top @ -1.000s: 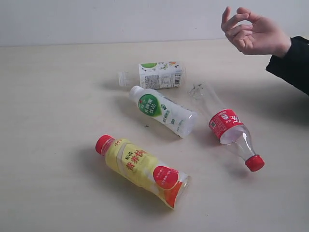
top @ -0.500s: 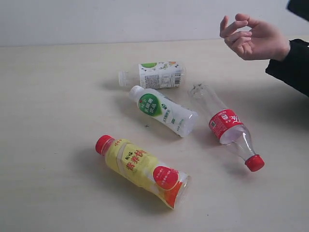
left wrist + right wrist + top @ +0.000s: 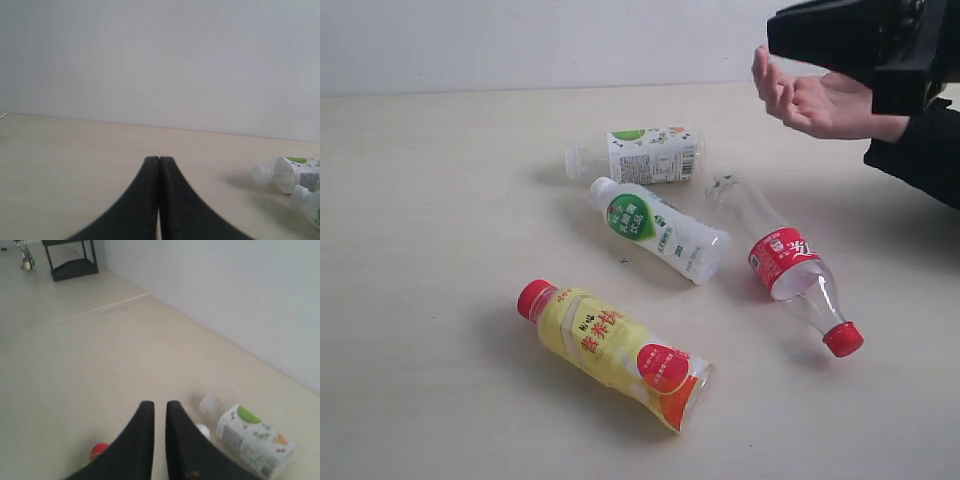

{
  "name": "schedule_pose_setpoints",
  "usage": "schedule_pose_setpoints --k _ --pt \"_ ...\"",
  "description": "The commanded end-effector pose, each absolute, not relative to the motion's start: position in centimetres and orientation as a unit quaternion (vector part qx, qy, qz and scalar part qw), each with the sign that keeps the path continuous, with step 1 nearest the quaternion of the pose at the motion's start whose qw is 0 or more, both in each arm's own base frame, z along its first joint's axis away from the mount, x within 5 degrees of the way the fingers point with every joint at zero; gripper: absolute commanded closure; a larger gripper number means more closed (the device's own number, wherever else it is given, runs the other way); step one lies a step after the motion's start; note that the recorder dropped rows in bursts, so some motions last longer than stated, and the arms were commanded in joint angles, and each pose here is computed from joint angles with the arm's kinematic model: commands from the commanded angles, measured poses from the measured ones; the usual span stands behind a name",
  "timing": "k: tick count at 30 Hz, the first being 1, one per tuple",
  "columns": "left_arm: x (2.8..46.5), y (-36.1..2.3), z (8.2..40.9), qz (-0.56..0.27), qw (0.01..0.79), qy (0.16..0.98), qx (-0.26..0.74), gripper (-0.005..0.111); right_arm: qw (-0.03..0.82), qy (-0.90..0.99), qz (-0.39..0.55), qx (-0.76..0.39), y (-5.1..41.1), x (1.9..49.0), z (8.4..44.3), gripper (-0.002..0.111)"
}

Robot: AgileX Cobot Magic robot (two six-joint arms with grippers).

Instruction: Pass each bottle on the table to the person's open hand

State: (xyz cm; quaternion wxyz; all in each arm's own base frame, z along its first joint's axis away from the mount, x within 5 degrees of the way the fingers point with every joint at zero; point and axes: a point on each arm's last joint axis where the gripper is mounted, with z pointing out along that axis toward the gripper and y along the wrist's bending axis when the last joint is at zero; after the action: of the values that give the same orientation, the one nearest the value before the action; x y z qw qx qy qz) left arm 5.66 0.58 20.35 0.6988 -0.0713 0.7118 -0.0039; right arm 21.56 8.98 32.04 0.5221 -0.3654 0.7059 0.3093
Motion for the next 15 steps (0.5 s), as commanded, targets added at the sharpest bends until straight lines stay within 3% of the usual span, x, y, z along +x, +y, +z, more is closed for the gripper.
schedule_pose_setpoints --k 1,6,11,15 --pt "5.6 0.6 20.4 -0.004 0.703 0.708 -0.069 0.107 0.584 0.704 0.205 -0.348 8.0 23.0 32.9 0.097" --pt "5.6 0.6 20.4 -0.004 0.703 0.708 -0.069 0.107 0.596 0.752 -0.027 -0.279 5.1 24.7 32.5 0.097" --pt "5.6 0.6 20.4 -0.004 0.703 0.708 -0.069 0.107 0.583 0.767 -0.081 -0.255 4.4 25.1 31.4 0.097" --pt "5.6 0.6 20.4 -0.004 0.703 0.708 -0.069 0.107 0.54 0.769 -0.211 -0.271 3.6 26.0 29.8 0.097"
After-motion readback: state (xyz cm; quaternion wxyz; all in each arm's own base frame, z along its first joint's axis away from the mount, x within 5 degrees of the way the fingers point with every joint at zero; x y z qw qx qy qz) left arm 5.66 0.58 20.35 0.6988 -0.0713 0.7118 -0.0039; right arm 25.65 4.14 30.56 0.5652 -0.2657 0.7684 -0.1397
